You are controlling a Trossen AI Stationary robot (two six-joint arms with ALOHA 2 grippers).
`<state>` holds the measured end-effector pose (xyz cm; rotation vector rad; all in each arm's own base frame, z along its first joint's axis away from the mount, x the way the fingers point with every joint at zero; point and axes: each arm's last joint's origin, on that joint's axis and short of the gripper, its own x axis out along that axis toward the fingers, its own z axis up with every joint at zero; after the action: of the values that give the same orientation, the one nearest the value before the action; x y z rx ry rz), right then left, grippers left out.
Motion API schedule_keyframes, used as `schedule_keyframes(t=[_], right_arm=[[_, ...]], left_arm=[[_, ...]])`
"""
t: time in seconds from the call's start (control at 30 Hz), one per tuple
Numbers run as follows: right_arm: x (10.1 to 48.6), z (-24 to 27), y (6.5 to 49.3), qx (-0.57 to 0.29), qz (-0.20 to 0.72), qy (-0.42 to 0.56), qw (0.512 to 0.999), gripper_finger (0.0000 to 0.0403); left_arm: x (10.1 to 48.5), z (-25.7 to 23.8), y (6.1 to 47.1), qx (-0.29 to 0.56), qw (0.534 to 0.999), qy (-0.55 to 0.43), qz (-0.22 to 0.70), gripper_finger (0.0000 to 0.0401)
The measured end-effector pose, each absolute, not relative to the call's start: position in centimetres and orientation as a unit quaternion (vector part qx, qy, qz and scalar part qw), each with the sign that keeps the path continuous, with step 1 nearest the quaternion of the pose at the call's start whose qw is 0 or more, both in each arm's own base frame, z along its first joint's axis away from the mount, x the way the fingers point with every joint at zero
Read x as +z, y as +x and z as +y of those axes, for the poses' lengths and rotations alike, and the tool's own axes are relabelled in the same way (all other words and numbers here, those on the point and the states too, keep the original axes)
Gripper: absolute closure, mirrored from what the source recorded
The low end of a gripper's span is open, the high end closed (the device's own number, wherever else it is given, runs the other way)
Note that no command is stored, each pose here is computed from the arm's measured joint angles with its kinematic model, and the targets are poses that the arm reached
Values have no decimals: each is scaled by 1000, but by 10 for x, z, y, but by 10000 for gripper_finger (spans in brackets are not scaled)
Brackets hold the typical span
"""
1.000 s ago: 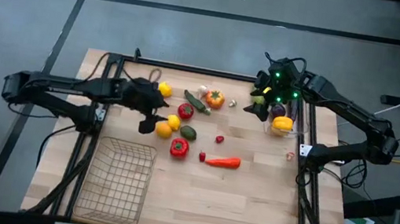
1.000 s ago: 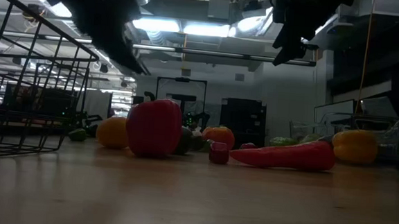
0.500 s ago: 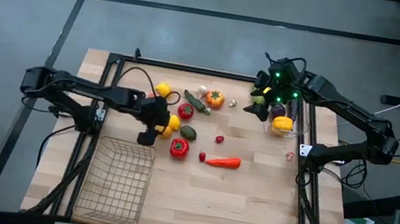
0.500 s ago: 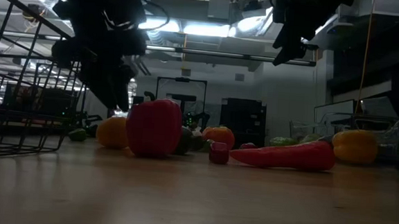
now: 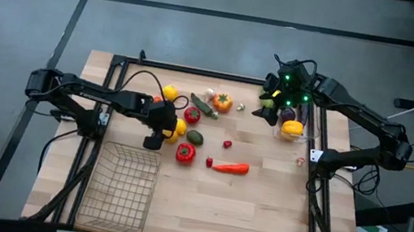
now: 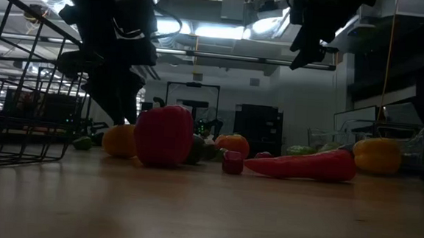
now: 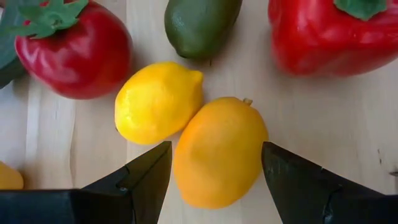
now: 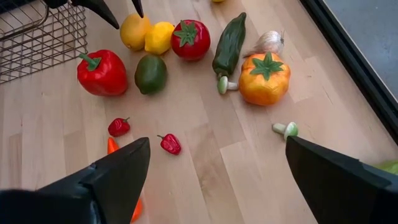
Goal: Sort produce into baskets
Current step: Put the bottom yellow lemon into the wire basket
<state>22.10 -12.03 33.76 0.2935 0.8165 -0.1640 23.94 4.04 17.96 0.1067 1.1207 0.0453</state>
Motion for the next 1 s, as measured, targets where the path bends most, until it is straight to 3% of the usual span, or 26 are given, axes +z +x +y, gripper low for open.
schedule_keyframes(t=[0.43, 1.0], right_arm=[[338, -120, 221, -79, 395, 142, 904, 31], [338, -120, 221, -79, 395, 142, 904, 31]], left_arm=[[198, 48, 249, 16, 857, 84, 508, 156], [180, 51, 245, -38, 808, 130, 573, 156]])
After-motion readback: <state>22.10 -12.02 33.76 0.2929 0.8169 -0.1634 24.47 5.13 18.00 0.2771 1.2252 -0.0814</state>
